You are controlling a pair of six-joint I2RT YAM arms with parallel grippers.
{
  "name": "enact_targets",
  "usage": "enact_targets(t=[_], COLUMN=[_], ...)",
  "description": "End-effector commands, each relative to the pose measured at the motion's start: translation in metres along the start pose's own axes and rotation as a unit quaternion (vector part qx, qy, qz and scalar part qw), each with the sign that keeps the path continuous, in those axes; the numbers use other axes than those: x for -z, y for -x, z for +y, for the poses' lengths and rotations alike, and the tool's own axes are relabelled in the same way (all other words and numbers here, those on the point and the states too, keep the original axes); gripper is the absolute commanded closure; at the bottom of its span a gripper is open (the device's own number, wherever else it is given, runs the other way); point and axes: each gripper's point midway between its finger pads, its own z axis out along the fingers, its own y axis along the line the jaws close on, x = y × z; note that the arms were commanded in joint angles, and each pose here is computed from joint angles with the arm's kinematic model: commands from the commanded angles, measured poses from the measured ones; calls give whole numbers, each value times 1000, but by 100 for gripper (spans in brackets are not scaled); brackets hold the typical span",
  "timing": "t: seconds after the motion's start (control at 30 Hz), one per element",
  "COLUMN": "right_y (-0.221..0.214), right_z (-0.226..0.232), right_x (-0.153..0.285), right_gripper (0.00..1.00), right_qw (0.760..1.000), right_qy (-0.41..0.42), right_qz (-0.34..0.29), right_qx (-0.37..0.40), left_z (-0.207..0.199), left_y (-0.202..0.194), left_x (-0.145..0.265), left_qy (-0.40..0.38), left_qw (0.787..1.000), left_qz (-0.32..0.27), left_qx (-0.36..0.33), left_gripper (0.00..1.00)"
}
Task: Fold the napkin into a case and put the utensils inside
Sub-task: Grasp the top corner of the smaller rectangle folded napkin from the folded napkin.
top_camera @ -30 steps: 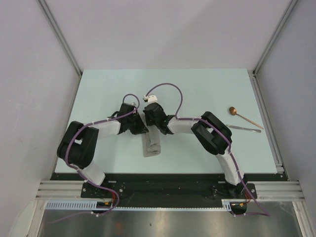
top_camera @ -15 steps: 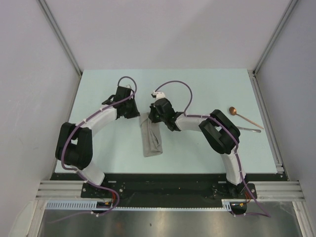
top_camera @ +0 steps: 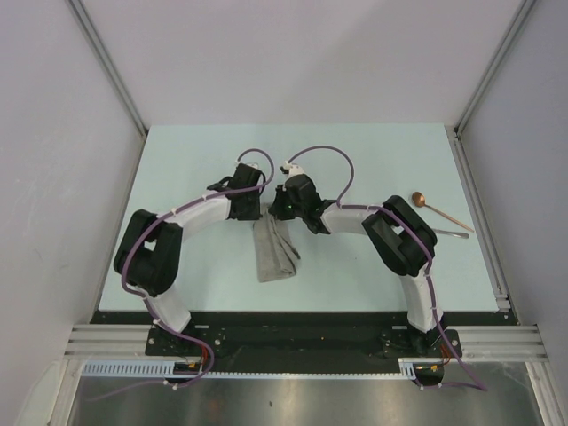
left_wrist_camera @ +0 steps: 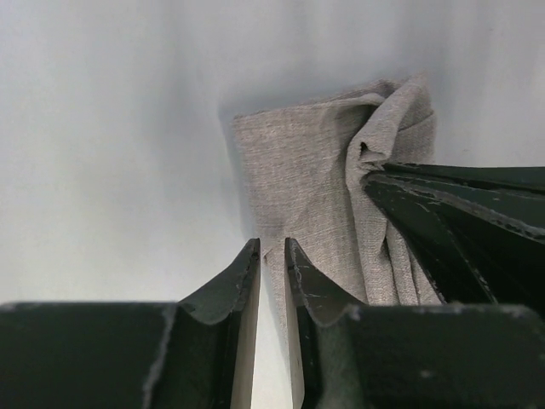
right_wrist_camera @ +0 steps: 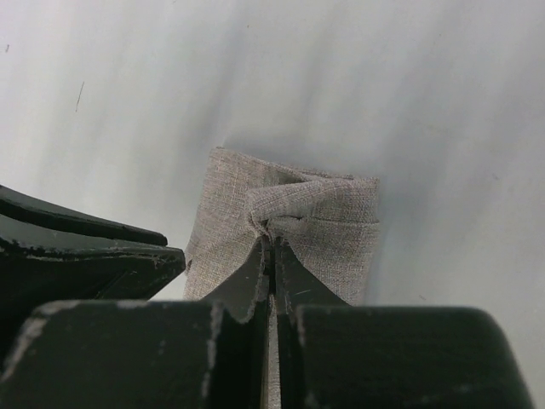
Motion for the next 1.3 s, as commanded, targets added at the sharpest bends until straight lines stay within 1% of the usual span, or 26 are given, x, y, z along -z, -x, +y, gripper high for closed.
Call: enact_targets(t=[0.0,0.1,0.47,0.67,0.8,0.9,1.07,1.1,1.27], right_y=[21,24,24,22,22,22,20,20,19], right_z=[17,19,20,20,19,19,22,20,19], right_x=[11,12,13,13,14,14,14,14,15], right_gripper=[100,100,100,100,100,100,100,100,100], right_qw=[999,999,999,999,999,998,998,998,999], right_qy=[29,34,38,40,40,43,47,44,44], right_qz=[-23,-26,-25,-24,-23,-22,-19,-19,-18], right_qx=[-11,-13,-18,-19,-22,-26,-25,-26,-25], left_z=[-11,-9,-17,-19,-21,-21,-21,-21,-22], left_y=[28,28,19,19,18,16,15,14,20], left_x=[6,-2,-17,-21,-17,-18,-24,-24,-23], left_qy=[-7,4,-1,0,-9,-8,-5,-3,-7], left_qw=[998,998,999,999,999,999,999,999,999], left_qz=[-53,-44,-21,-13,-11,-9,1,3,-4], left_qx=[-29,-38,-47,-43,-40,-42,-41,-41,-41], left_gripper=[77,77,76,78,74,74,86,91,98])
